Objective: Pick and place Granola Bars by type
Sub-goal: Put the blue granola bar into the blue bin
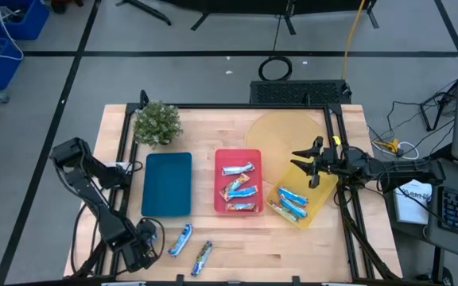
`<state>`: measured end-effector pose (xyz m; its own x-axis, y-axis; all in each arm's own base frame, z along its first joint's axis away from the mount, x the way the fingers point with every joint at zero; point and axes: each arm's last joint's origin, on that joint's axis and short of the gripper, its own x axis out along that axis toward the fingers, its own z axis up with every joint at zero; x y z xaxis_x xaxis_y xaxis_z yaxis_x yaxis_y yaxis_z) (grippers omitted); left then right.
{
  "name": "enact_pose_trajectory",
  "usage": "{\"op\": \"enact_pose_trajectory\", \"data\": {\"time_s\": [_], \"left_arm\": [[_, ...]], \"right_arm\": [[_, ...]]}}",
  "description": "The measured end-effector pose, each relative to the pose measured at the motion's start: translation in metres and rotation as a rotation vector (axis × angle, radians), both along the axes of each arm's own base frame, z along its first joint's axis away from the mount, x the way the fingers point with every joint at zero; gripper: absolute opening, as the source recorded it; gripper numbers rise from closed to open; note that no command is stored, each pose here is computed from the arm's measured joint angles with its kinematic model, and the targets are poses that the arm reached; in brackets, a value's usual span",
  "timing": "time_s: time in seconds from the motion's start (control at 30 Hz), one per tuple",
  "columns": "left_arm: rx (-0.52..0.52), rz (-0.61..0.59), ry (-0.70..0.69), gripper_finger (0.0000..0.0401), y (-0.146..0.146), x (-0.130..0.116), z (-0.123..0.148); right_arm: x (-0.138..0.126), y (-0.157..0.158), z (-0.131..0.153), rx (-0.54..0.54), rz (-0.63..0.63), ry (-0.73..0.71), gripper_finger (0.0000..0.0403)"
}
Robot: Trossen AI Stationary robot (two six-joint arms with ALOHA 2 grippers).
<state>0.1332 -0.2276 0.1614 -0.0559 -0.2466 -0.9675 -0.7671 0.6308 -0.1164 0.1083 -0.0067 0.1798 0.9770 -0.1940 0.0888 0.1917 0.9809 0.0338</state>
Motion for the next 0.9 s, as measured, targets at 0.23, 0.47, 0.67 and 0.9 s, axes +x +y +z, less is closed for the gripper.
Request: {"op": "enact_pose_trajectory", "data": {"time_s": [0.23, 0.47, 0.67, 0.9], "left_arm": [[-0.050, 0.014, -0.001, 0.0186, 0.003, 0.000, -0.011], [-0.174, -0.125, 0.016, 0.0222, -0.007, 0.006, 0.003], [-0.051, -0.081, -0.022, 0.0223, 0.000, 0.005, 0.000], [0.006, -0.075, 0.017, 0.0223, 0.005, 0.002, -0.001]], "right_arm": [[0.000, 0.000, 0.001, -0.004, 0.000, -0.004, 0.0125], [0.000, 0.000, 0.000, -0.004, 0.000, -0.004, 0.0125], [0.000, 0.000, 0.000, -0.004, 0.000, -0.004, 0.0125], [0.000, 0.000, 0.000, -0.004, 0.000, -0.003, 0.0125]]}}
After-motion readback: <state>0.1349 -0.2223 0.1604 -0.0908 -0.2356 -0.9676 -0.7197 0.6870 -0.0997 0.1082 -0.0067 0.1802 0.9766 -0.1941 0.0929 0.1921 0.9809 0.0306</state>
